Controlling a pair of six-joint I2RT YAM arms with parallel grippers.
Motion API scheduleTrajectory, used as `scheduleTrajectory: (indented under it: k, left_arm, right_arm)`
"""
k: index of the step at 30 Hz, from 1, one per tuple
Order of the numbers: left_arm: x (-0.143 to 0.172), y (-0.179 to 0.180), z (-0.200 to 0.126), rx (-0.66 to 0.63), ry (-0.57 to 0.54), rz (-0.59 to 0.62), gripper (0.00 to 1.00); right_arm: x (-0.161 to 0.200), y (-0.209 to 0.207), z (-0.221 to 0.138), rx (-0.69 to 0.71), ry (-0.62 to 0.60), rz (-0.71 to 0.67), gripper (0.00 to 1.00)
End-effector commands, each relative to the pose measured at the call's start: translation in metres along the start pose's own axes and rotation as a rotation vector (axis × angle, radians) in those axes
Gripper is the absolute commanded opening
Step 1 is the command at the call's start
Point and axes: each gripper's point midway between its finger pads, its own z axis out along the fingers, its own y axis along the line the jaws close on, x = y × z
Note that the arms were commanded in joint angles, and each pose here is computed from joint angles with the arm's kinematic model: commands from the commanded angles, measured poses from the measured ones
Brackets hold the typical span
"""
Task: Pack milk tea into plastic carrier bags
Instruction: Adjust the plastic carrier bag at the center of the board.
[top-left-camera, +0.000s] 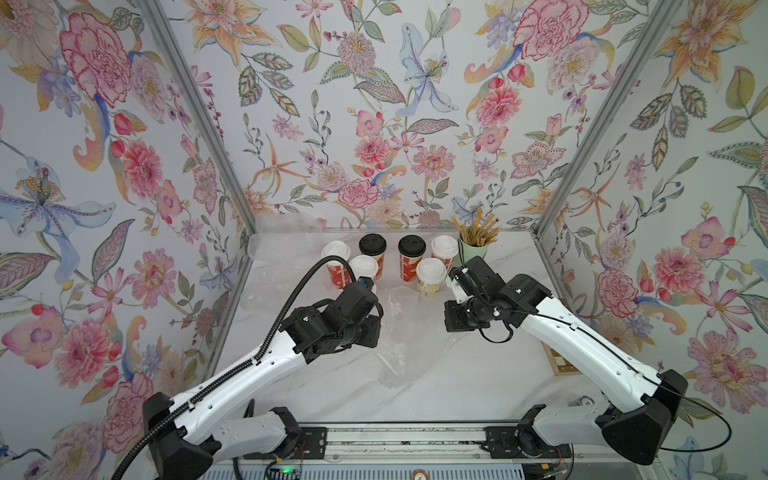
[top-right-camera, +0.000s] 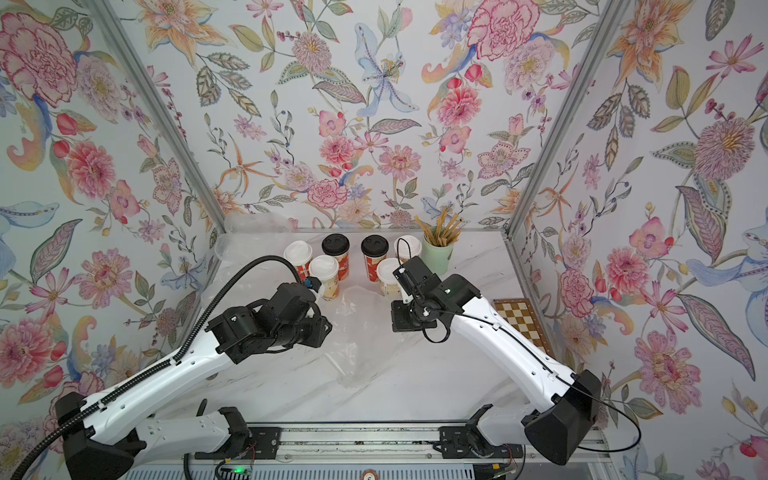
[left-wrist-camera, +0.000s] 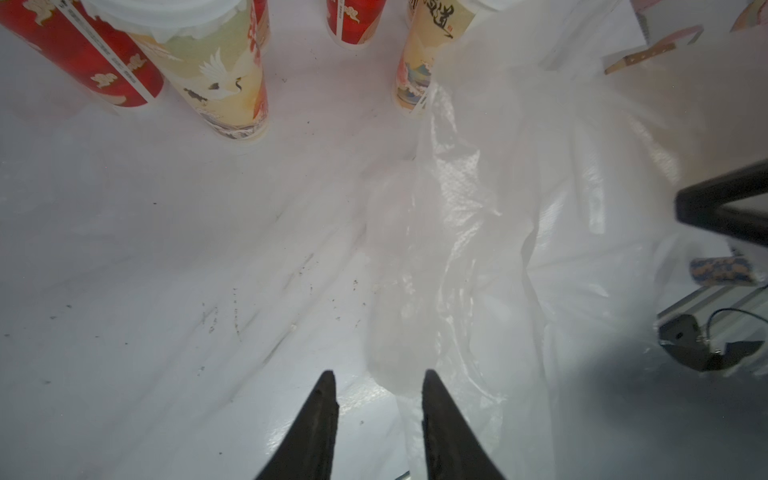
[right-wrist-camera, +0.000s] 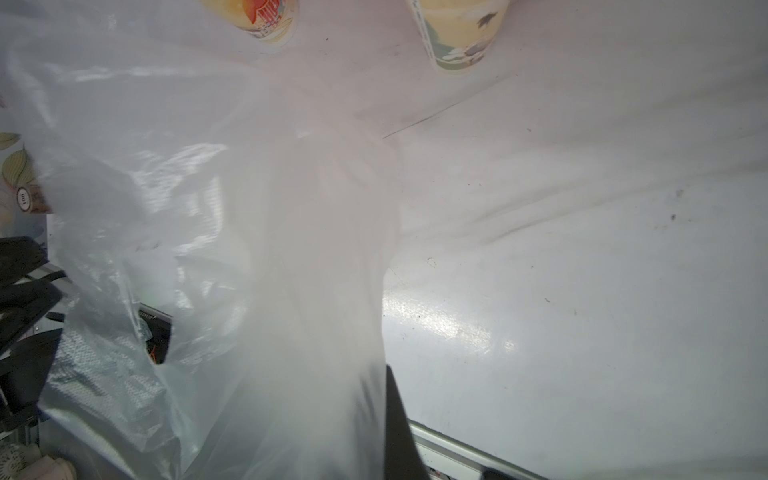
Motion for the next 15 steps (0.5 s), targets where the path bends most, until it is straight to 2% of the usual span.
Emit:
scheduleTrajectory:
  k: [1, 8, 11, 15]
  left_arm:
    - [-0.026, -0.027, -0.001, 0.167, -0.105, -0.059, 0.51]
    - [-0.053, -0.025, 0.009, 0.223, -0.163, -0.053, 0.72]
    - [-0.064, -0.030, 0.015, 0.315, -0.187, -0.071, 0.73]
    - [-0.077, -0.046, 0.015, 0.411, -0.211, -0.044, 0.64]
  right_arm:
    - [-0.005, 0.019, 0.005, -0.088, -0.005, -0.071, 0.00]
    - [-0.008, 0.031, 0.008, -0.148, -0.011, -0.110, 0.00]
    - [-0.009, 0.032, 0.008, -0.156, -0.014, -0.114, 0.00]
    - [-0.012, 0.034, 0.007, -0.159, -0.023, -0.116, 0.00]
